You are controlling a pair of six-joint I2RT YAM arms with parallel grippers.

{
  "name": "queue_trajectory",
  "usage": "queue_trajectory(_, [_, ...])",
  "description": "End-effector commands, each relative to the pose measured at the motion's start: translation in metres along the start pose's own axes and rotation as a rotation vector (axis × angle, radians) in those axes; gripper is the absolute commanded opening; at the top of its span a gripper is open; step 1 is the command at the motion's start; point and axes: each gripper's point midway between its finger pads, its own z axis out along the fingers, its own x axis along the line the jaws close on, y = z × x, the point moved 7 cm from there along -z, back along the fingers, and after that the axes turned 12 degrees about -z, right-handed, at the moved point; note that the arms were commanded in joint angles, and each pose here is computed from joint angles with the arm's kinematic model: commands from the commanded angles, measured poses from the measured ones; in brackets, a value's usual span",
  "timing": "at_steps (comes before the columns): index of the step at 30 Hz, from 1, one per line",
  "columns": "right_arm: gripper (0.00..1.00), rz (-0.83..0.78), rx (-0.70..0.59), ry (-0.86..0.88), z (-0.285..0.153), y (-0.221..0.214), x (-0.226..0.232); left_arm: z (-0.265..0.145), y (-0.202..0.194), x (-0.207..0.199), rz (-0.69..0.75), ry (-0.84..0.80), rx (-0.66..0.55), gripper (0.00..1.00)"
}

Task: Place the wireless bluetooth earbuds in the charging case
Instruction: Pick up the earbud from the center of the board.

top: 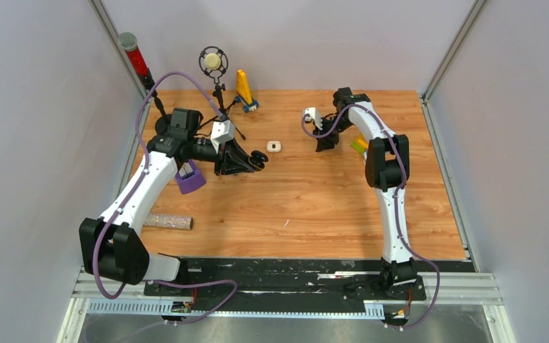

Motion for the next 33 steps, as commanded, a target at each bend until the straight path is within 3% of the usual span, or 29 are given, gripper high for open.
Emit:
queue_trajectory(1, [0.3, -0.055, -0.01, -0.028, -0.003, 0.012, -0.005, -0.001, 0.015, -0.004, 0.058, -0.018, -0.02, 0.0])
queue_trajectory(5, [0.27, -0.051, 0.006, -0.028, -0.004, 0.01, -0.004, -0.001, 0.015, -0.004, 0.058, -0.018, -0.02, 0.0])
queue_trajectory(12, [0.38, -0.063, 0.017, -0.051, -0.017, 0.017, -0.005, -0.001, 0.016, -0.004, 0.059, -0.02, -0.022, 0.0])
queue_trajectory(23, [0.33, -0.052, 0.051, -0.068, -0.017, 0.003, -0.011, -0.001, 0.016, -0.005, 0.061, -0.02, -0.023, 0.0])
queue_trajectory(33, [0.37, -0.065, 0.064, -0.063, -0.02, -0.003, -0.008, -0.001, 0.016, -0.005, 0.059, -0.021, -0.023, 0.0])
